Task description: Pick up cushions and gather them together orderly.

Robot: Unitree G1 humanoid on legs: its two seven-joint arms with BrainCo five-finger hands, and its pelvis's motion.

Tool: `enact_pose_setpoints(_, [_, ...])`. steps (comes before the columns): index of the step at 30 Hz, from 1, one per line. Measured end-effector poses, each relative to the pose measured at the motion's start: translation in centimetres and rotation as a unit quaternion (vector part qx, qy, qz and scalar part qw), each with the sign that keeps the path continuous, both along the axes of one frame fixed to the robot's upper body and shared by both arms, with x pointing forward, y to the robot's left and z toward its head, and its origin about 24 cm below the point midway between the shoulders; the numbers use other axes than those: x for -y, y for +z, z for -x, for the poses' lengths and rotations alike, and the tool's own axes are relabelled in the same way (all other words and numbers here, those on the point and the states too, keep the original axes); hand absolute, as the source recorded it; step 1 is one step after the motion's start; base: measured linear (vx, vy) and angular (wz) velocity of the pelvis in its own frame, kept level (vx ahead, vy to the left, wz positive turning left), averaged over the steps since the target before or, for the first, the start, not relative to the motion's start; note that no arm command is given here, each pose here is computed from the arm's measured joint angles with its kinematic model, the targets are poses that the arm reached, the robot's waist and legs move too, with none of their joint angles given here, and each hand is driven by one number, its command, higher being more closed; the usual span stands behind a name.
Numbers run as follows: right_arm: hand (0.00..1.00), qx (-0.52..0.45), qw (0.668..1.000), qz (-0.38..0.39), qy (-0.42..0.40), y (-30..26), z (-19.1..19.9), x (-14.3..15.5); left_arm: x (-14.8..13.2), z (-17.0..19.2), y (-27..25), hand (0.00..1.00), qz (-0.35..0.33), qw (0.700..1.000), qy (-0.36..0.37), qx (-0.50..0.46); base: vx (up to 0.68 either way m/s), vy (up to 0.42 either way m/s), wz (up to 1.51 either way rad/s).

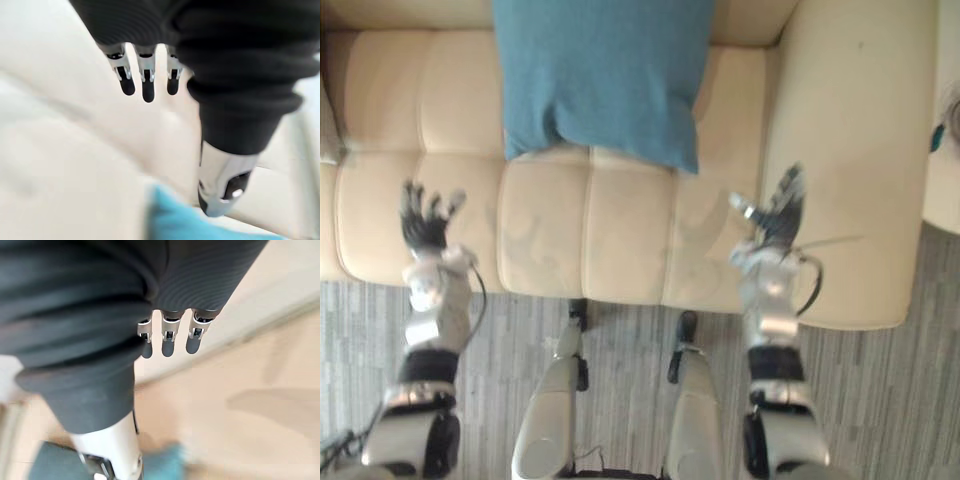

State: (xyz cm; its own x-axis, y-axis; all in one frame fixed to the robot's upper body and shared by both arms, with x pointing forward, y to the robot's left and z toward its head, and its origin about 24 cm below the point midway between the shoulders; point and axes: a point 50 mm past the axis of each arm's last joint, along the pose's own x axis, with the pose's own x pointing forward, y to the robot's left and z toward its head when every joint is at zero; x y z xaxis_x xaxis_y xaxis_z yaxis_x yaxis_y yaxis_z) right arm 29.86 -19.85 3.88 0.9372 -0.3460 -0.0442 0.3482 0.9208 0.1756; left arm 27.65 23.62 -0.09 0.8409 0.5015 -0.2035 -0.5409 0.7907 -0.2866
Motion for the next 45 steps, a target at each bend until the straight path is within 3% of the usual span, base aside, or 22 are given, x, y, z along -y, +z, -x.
enact_pose_setpoints(4, [0.00, -0.140, 0.989, -0.051, 0.012, -7.7, 4.7, -1.4, 2.3, 7.0, -8.6, 0.00, 0.076, 0.982, -0.007, -0.170, 0.13, -0.048, -0.12])
enact_pose_setpoints(10, [0.00, -0.297, 0.949, -0.103, -0.015, -14.7, 11.8, -1.9, 4.8, 13.7, -14.0, 0.00, 0.127, 0.940, -0.017, -0.317, 0.10, -0.011, -0.06])
enact_pose_setpoints(17, [0.00, -0.375, 0.920, -0.109, -0.016, -17.2, 15.2, -2.4, 5.4, 14.5, -14.7, 0.00, 0.096, 0.927, -0.070, -0.356, 0.03, 0.020, -0.18])
enact_pose_setpoints(21, [0.00, -0.374, 0.923, -0.086, 0.004, -17.0, 14.2, -2.6, 5.2, 14.8, -14.9, 0.00, 0.081, 0.922, -0.082, -0.371, 0.01, 0.026, -0.65])
enact_pose_setpoints(30, [0.00, -0.397, 0.915, -0.057, 0.043, -17.4, 14.0, -3.5, 3.4, 15.9, -14.7, 0.00, 0.088, 0.926, -0.023, -0.368, -0.11, -0.081, 0.08])
enact_pose_setpoints(32, [0.00, -0.395, 0.916, -0.050, 0.038, -17.2, 13.7, -2.9, 4.2, 16.4, -14.9, 0.00, 0.108, 0.923, -0.012, -0.369, -0.22, -0.137, 0.02])
enact_pose_setpoints(37, [0.00, -0.412, 0.910, -0.041, 0.021, -17.5, 14.2, -1.9, 5.2, 17.3, -15.3, 0.00, 0.110, 0.916, -0.020, -0.386, -0.33, -0.114, 0.11])
enact_pose_setpoints(45, [0.00, -0.446, 0.894, -0.050, -0.003, -18.4, 15.8, -1.2, 4.3, 17.7, -15.4, 0.00, 0.101, 0.913, -0.022, -0.394, -0.19, 0.140, -0.02])
